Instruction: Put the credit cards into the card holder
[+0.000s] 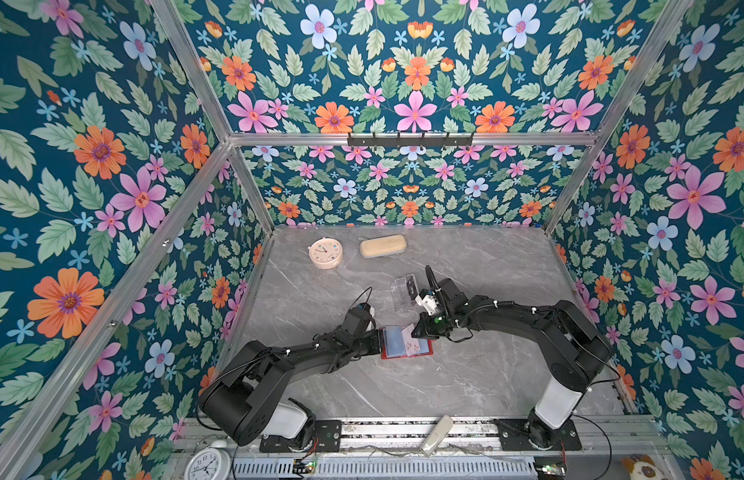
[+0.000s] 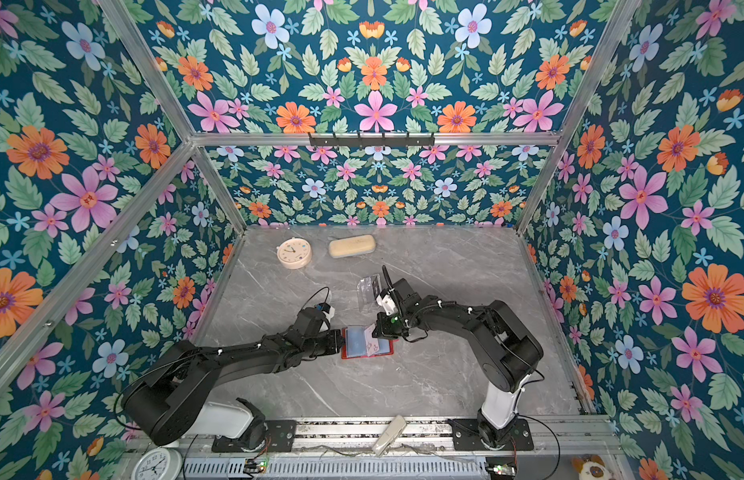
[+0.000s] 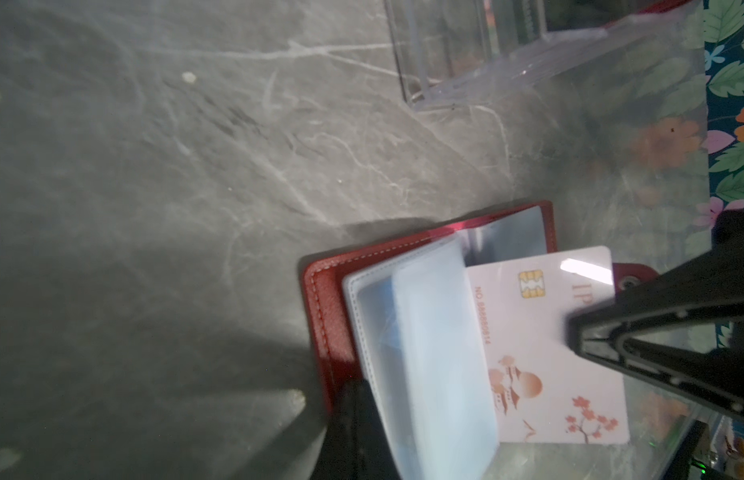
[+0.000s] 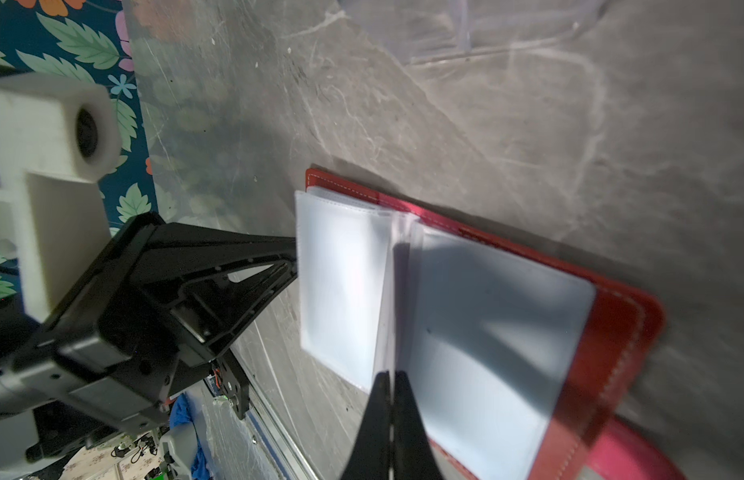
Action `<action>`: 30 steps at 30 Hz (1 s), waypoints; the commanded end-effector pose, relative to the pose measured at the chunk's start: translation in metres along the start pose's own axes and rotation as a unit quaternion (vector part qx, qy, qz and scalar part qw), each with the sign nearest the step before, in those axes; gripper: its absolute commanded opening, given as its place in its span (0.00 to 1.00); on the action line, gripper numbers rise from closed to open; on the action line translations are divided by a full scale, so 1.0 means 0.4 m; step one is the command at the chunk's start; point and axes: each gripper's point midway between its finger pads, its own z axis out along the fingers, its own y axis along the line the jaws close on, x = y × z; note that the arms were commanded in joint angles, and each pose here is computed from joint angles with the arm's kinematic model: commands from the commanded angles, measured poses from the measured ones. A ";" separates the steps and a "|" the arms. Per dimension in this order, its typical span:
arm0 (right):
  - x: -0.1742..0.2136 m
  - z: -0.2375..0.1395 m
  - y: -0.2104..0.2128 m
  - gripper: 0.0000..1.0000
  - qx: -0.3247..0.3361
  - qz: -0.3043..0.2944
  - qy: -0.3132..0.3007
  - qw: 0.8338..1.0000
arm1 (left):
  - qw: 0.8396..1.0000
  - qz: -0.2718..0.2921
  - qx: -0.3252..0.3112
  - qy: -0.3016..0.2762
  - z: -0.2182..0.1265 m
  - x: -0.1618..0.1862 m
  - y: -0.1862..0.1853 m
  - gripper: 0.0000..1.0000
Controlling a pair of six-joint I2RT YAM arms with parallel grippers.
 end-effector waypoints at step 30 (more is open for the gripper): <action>-0.017 -0.011 0.000 0.00 -0.074 0.035 -0.031 0.996 | 0.996 -0.002 -0.084 0.014 -0.012 0.032 0.084 0.00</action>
